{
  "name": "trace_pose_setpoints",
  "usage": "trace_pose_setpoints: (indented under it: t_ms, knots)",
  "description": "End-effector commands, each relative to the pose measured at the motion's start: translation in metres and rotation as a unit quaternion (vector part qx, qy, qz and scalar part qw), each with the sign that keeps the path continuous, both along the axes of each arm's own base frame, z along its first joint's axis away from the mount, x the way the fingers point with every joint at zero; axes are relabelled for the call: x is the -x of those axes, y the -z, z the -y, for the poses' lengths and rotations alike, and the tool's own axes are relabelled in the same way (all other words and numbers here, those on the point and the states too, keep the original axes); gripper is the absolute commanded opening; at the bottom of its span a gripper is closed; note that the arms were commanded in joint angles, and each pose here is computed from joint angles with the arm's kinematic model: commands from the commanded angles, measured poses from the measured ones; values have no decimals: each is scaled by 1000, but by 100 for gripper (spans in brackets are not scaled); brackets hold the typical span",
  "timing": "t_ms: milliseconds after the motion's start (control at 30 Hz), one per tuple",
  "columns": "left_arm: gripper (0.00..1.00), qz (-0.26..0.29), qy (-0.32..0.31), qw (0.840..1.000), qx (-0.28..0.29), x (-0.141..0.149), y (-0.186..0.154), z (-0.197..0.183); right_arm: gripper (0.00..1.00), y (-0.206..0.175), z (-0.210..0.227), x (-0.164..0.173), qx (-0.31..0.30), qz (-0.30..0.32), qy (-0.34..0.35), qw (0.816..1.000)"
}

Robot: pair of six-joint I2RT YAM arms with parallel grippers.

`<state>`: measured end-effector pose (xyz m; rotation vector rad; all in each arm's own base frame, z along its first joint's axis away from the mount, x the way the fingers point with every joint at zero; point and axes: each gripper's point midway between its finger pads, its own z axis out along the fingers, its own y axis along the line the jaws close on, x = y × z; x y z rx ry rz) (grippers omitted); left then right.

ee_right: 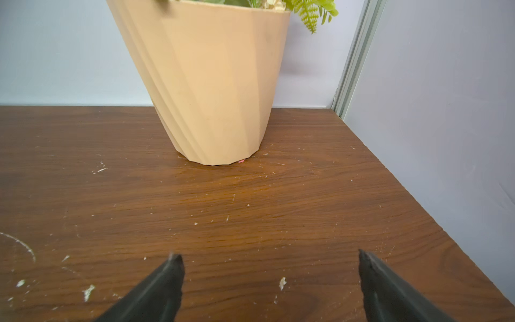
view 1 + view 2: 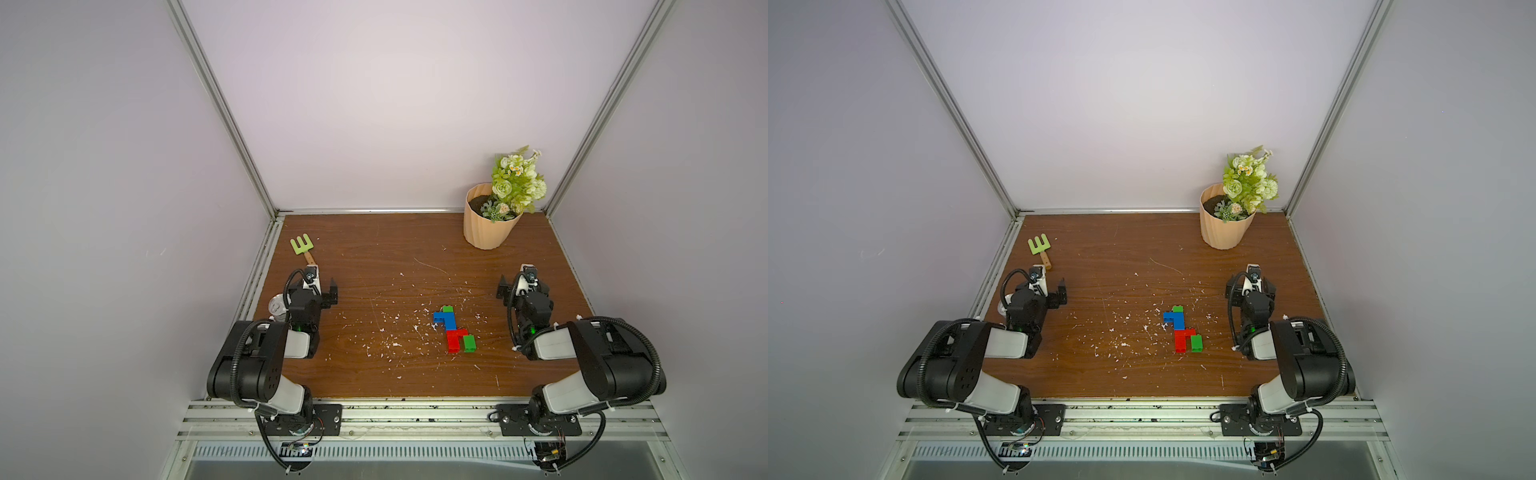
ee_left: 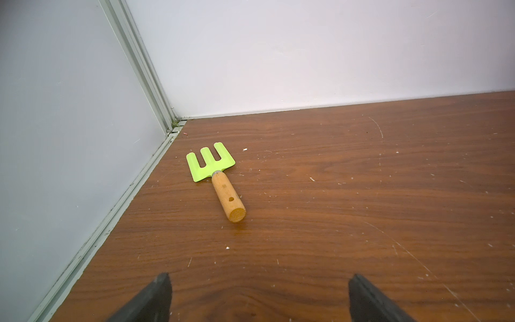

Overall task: Assemble a giraffe with lego
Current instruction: Reset both arms

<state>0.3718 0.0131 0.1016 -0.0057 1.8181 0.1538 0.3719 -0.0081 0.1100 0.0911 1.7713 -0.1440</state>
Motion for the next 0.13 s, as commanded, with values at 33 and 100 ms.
trace_pose_setpoints:
  t_ms: [33, 100]
  knots:
    - [99, 28, -6, 1000, 5, -4, -14, -1, 100, -16, -2, -6, -3, 27, -3, 1000]
    - [99, 28, -7, 1000, 5, -4, -15, -2, 100, -17, -1, -4, -3, 30, -3, 1000]
